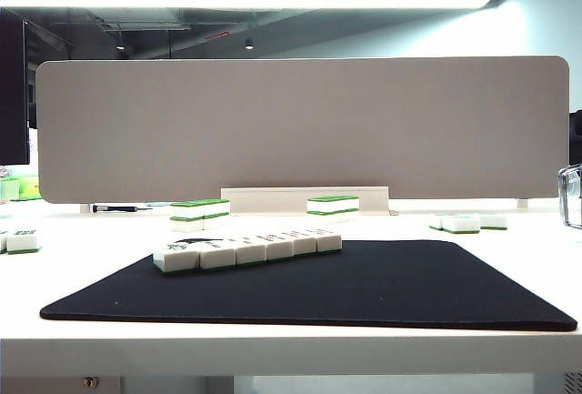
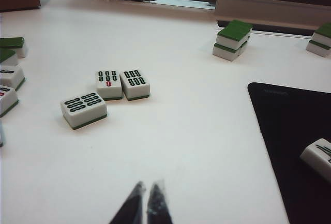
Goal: Align six mahjong tiles in a row on the table.
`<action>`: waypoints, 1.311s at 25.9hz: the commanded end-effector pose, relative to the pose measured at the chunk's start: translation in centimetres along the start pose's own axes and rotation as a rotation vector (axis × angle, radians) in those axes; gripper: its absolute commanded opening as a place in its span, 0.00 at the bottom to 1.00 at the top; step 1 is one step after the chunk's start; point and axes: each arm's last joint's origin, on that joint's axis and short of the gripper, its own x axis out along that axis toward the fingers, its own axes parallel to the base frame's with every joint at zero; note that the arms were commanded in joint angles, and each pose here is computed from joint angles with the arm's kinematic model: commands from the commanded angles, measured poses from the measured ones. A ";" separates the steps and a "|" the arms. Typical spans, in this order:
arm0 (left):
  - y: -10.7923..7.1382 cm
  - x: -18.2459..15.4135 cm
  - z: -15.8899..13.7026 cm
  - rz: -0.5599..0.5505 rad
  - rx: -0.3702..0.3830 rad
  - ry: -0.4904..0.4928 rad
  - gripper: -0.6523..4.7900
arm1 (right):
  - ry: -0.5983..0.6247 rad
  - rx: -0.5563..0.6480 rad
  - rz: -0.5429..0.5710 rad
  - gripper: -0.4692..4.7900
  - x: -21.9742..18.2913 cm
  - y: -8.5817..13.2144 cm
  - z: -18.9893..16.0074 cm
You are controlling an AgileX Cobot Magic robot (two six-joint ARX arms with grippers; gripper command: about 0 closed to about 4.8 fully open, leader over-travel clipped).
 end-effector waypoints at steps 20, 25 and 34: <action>0.0 0.0 -0.1 -0.005 -0.001 0.009 0.15 | -0.034 -0.100 -0.060 0.09 0.1 -0.6 0.1; 0.0 0.0 -0.1 -0.005 -0.001 0.009 0.15 | -0.032 -0.124 -0.054 0.09 0.1 -0.6 0.1; 0.0 0.0 -0.1 -0.005 -0.001 0.009 0.15 | -0.033 -0.124 -0.050 0.09 0.1 -0.6 0.1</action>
